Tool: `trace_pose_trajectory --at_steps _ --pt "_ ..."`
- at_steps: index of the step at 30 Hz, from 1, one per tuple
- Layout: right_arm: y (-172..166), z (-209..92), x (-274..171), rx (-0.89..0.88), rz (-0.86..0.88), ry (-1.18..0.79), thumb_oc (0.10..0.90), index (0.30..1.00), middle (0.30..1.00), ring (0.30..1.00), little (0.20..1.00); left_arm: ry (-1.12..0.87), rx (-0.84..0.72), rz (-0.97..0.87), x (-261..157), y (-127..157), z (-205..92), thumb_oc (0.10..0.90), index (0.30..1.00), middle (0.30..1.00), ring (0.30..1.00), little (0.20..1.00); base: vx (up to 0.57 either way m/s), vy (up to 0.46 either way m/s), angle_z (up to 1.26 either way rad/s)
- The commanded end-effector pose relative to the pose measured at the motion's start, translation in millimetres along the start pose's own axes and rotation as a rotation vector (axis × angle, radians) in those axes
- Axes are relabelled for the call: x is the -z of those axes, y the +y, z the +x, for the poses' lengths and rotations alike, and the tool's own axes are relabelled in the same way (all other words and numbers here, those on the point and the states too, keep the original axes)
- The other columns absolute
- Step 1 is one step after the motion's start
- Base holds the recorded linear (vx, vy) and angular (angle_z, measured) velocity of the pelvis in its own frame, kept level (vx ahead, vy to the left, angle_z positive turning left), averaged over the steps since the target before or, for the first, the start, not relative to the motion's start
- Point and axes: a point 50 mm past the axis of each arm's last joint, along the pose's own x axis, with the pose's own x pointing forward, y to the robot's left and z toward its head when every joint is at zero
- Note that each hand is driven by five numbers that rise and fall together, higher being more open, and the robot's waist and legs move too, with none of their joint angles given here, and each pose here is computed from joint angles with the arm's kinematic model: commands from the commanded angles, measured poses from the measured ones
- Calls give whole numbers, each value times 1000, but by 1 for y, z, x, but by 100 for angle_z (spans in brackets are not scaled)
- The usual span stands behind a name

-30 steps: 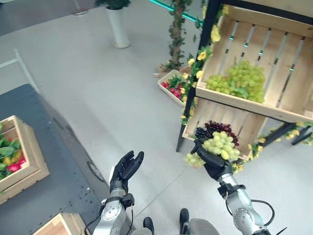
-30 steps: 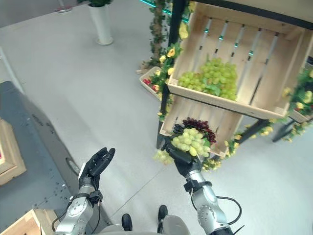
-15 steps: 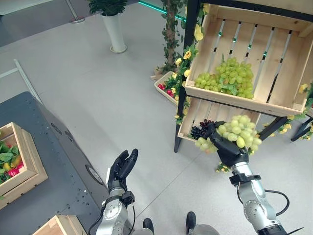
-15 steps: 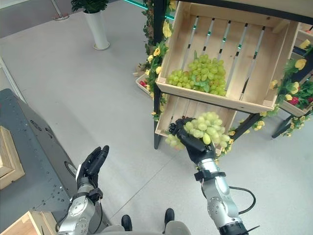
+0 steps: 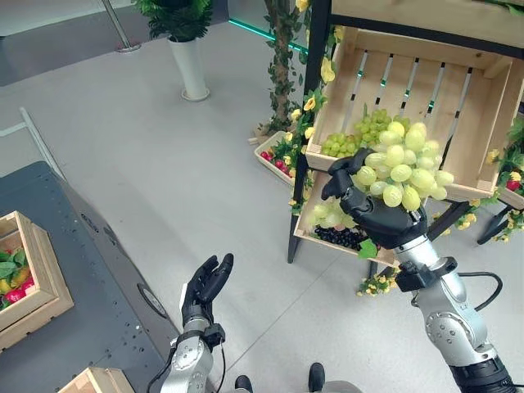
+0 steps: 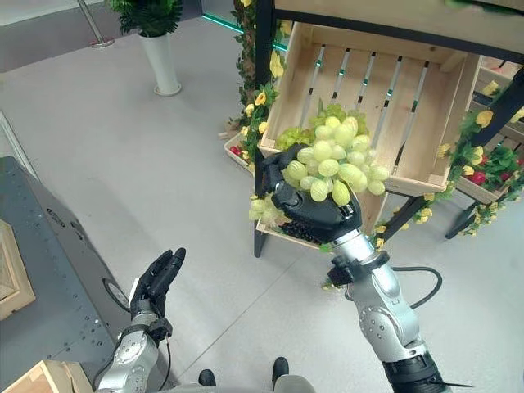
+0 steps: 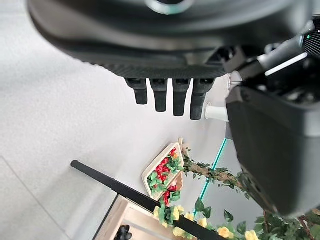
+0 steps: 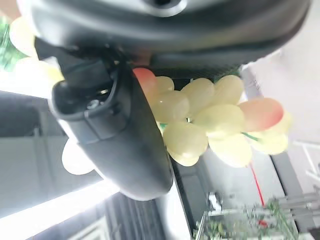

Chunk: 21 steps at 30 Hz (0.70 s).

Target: Pick up the fruits from the basket on one side to the basket on the other side

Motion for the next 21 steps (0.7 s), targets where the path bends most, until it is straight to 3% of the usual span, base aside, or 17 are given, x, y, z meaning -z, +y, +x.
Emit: trace_pose_trajectory --at_steps 1,7,21 --pt "11 30 -68 -140 -125 -303 400 300 300 300 300 -181 124 61 -39 -21 21 800 900 900 900 900 0 0 0" --pt "-13 47 -81 9 -185 -267 400 300 300 300 300 -177 152 77 -39 -24 23 800 900 900 900 900 22 0 0" --pt "-140 39 -127 533 -117 -104 400 300 300 300 300 -150 190 116 -35 -15 18 800 900 900 900 900 12 -18 4"
